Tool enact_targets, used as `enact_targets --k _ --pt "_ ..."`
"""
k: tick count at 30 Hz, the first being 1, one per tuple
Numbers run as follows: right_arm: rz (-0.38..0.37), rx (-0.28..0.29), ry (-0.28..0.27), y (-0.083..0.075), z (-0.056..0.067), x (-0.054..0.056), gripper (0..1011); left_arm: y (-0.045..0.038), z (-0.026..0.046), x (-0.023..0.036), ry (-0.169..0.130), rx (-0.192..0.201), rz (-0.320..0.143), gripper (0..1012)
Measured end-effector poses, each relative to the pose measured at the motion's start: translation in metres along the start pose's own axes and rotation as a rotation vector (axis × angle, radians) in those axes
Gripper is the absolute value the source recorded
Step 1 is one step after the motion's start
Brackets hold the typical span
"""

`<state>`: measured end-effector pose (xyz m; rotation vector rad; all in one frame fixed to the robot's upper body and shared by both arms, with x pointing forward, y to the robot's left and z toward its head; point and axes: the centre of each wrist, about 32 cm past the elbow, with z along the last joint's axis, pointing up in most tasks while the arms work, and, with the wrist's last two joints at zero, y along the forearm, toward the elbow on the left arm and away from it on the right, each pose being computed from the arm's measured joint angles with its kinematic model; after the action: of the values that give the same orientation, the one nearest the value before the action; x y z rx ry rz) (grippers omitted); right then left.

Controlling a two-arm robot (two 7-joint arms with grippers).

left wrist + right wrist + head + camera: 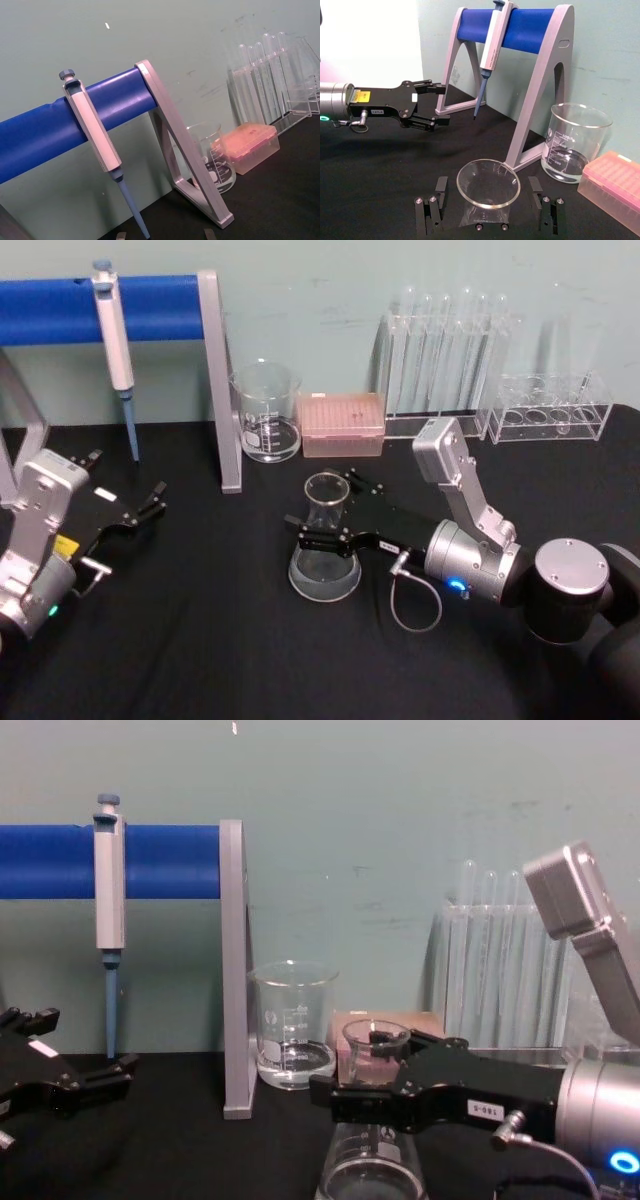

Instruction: Grasp the erlenmeyer flask with one hand, shake it three times, then place it back.

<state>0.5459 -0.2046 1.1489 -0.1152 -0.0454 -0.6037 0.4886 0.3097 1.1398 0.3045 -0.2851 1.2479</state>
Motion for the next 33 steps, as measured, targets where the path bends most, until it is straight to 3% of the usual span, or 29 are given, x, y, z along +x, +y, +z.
enact_targets --k 9,18,25,33 --pt "0.001 0.001 0.001 -0.0002 0.0001 0.0001 963 0.0 0.0 0.0 0.0 0.0 0.0 1001" --pt "0.002 0.002 0.003 -0.0002 0.0001 0.0001 734 0.0 0.0 0.0 0.0 0.0 0.0 1001" --pt "0.002 0.002 0.004 -0.0002 0.0002 0.0001 487 0.0 0.0 0.0 0.0 0.0 0.0 1001" --pt "0.002 0.003 0.004 -0.0002 0.0001 0.0001 448 0.0 0.0 0.0 0.0 0.0 0.0 1001"
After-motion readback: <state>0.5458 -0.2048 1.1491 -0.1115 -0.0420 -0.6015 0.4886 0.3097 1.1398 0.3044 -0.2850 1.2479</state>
